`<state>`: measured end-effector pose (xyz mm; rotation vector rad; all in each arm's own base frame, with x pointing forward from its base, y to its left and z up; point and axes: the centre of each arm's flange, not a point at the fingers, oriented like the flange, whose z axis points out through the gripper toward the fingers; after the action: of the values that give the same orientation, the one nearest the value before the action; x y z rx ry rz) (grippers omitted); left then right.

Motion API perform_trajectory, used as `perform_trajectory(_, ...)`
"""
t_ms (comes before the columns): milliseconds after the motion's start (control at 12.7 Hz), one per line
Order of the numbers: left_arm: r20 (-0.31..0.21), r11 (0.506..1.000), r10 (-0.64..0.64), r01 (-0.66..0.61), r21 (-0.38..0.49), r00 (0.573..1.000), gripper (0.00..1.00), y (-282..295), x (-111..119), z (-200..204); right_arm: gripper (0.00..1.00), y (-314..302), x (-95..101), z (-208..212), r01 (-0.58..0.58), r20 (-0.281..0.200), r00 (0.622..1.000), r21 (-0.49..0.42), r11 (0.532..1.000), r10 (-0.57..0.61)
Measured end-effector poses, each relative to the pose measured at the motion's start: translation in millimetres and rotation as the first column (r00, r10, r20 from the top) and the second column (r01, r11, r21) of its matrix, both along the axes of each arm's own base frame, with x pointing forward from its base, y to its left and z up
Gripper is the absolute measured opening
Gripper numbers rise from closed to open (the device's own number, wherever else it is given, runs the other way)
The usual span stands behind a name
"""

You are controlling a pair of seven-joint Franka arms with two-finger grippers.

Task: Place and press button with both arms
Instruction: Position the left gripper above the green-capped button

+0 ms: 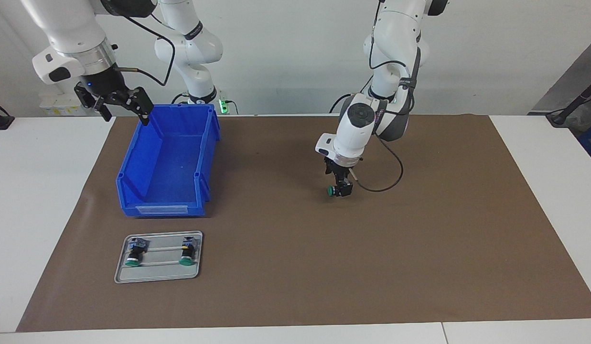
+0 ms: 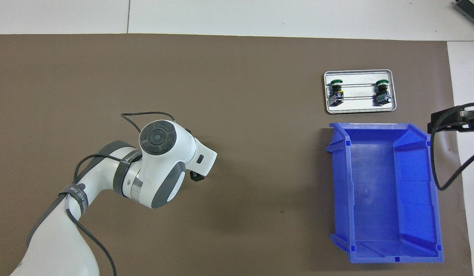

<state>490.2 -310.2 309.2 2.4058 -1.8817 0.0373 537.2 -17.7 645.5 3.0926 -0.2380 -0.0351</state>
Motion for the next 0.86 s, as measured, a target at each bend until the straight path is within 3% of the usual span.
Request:
perform_trajectory(236,-0.003,1.000,-0.006,0.006,0.003,1.000,1.00,0,-8,-11,1.00,-1,-0.1,-1,0.001,-0.001,1.000,0.000,1.000,-0.001)
perform_trajectory(628,0.035,1.000,-0.008,0.008,-0.013,0.999,1.00,2,-16,-28,1.00,-1,-0.2,-1,0.001,-0.001,1.000,0.000,1.000,-0.001)
perform_trajectory(864,0.040,1.000,-0.008,0.009,-0.015,0.999,0.96,2,-15,-28,1.00,0,-0.3,0,-0.001,-0.001,1.000,0.000,1.000,0.001)
